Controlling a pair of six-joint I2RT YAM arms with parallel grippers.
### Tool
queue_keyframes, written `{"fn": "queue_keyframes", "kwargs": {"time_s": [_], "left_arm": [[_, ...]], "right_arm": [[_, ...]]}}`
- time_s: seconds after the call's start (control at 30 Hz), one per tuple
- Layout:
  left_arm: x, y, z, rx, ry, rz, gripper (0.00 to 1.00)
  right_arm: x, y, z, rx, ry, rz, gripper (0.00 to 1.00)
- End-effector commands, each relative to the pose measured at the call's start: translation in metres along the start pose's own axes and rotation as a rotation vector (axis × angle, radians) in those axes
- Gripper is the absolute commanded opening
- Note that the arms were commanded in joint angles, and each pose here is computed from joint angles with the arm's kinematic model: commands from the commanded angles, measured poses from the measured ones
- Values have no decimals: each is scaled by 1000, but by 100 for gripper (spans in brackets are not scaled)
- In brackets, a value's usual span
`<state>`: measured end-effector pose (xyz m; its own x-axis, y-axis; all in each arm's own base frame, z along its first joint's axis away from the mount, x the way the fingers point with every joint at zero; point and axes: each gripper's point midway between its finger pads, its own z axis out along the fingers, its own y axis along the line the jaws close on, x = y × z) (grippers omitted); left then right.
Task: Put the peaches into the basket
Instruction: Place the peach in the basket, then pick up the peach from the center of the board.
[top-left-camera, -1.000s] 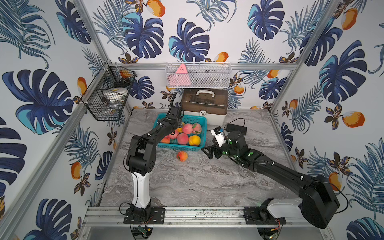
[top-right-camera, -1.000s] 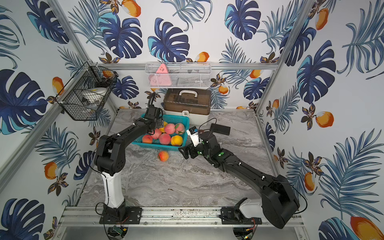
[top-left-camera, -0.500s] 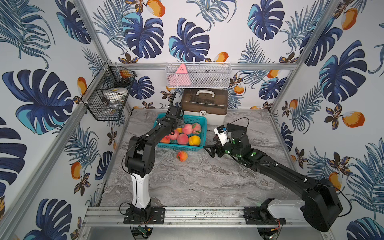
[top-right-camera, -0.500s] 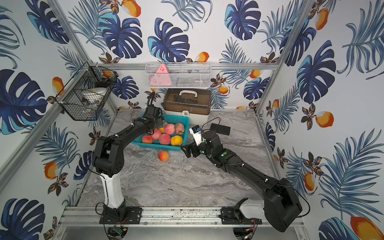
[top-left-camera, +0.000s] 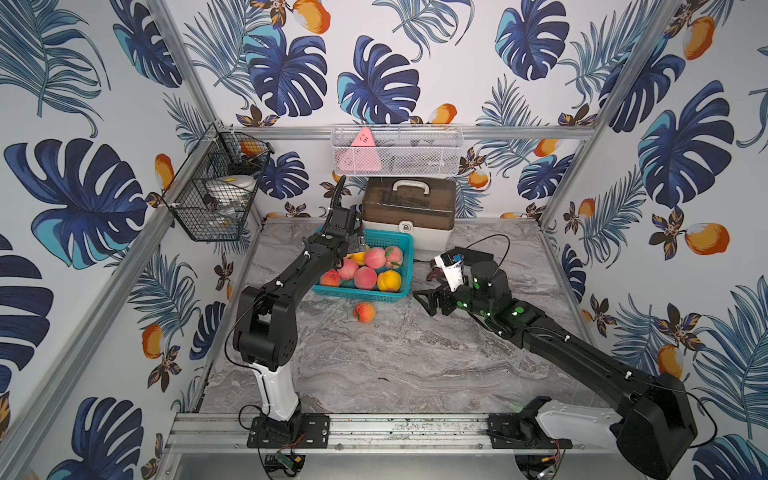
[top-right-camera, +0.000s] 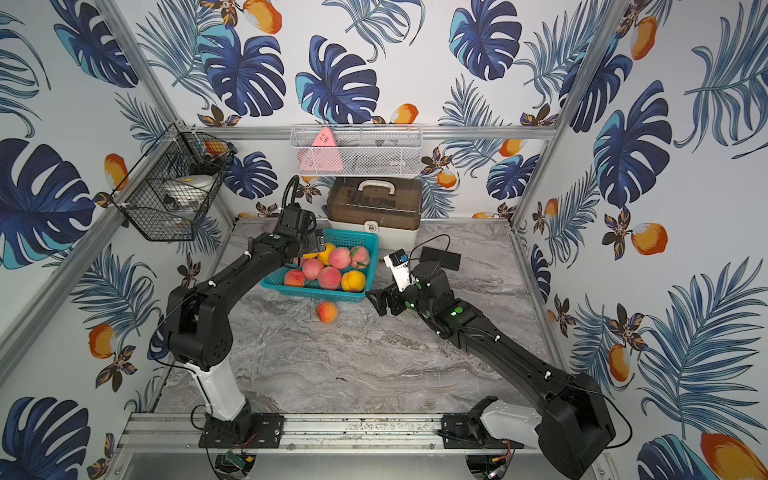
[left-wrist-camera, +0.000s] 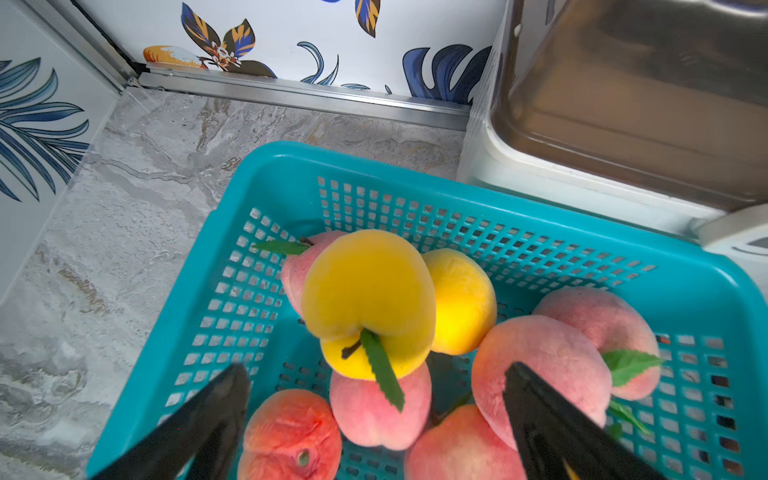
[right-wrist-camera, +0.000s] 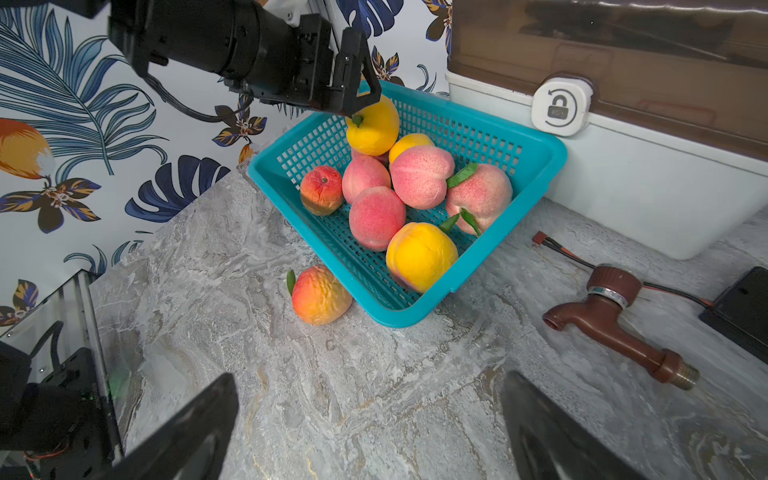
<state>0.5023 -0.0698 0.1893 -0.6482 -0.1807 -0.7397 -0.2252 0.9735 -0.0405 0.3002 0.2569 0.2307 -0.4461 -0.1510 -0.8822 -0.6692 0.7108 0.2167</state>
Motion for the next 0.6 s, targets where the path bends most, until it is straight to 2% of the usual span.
{"fn": "queue_keyframes", "kwargs": {"time_s": [0.0,0.13,0.4,0.57], "left_arm": [[9,0,-18,16,17,22,99],[21,0,-47,52,15,38,99],[65,-15,-101,172,95,88,99],[99,-21,-128,238,164,109,99]], "right_arm": [[2,1,-6,0,14,-4,100],[0,9,-14,-33,14,3,100],[8,49,-23,-144,47,-52,100],[17,72,-23,-159,67,-74,100]]}}
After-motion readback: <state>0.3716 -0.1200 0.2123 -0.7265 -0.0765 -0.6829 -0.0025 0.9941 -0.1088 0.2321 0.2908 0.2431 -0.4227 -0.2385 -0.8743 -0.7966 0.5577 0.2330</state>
